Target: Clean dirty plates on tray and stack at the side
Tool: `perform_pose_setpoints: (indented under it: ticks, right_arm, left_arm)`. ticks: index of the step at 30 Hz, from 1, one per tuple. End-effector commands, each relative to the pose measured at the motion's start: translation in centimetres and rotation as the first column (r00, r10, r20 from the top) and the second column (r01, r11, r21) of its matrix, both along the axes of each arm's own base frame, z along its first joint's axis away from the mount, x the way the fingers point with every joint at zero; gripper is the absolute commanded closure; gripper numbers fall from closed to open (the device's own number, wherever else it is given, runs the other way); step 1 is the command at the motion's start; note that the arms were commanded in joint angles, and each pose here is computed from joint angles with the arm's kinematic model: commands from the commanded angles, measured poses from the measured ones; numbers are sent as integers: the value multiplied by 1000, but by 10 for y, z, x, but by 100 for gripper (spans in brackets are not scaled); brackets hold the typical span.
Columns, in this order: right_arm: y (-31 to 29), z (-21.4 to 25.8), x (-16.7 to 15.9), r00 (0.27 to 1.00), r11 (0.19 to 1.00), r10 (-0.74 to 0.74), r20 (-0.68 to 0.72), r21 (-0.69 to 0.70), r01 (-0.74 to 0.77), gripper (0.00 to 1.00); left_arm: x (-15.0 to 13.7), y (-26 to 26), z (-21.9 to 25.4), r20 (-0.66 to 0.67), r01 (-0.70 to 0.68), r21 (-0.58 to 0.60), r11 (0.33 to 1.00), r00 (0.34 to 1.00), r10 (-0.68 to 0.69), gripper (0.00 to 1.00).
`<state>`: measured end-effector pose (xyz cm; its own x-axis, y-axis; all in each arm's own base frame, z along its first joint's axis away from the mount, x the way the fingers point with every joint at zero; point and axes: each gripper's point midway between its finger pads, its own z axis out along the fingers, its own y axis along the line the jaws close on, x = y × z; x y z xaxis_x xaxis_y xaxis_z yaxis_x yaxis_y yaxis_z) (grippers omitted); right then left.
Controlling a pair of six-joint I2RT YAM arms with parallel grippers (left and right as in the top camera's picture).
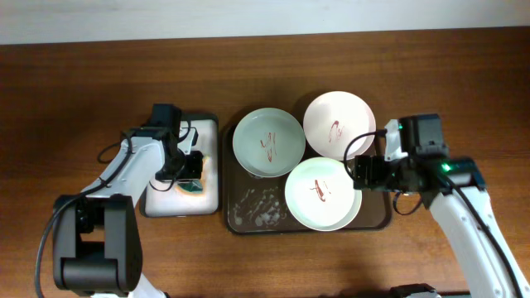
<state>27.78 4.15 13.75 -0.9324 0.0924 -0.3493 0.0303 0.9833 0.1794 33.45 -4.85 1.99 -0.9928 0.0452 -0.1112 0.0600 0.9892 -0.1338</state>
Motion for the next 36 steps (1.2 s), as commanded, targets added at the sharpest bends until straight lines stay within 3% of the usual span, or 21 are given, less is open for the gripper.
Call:
perform_pose_setpoints:
  ticks: [1,4,6,9,12,16,20,28,36]
  right_arm:
    - [4,-28,23,998,1000,27,-54,-4,-27,14]
    - [5,-69,35,989,1000,26,-145,-9,-27,37]
    - [5,-92,37,980,1000,25,-195,-11,-28,46]
    - [5,-117,36,966,999,24,-257,-15,-28,50]
    - [6,-133,32,953,1000,25,-303,-10,-29,73]
    - [30,-130,20,933,990,77,-352,137,-30,91]
    - [33,-129,1,901,988,60,-430,156,8,92]
    - [33,-129,-2,896,988,60,-441,154,10,92]
    - [33,-129,-2,896,988,60,-441,154,10,92]
  left_arm:
    - [-4,0,13,-17,-78,-11,997,997,78,100]
    - [-8,1,13,-34,-81,-8,997,996,80,100]
    - [-8,1,13,-32,-81,-8,997,996,80,100]
    - [-8,1,13,-32,-81,-8,997,996,80,100]
    - [-8,0,13,-32,-81,-9,997,996,80,100]
    - [-7,0,13,-28,-80,-9,997,996,80,100]
    - [-7,0,13,-28,-80,-9,997,996,80,100]
    - [-3,0,17,-15,-80,-12,997,997,80,100]
    - [36,-3,111,295,-69,-59,996,952,83,100]
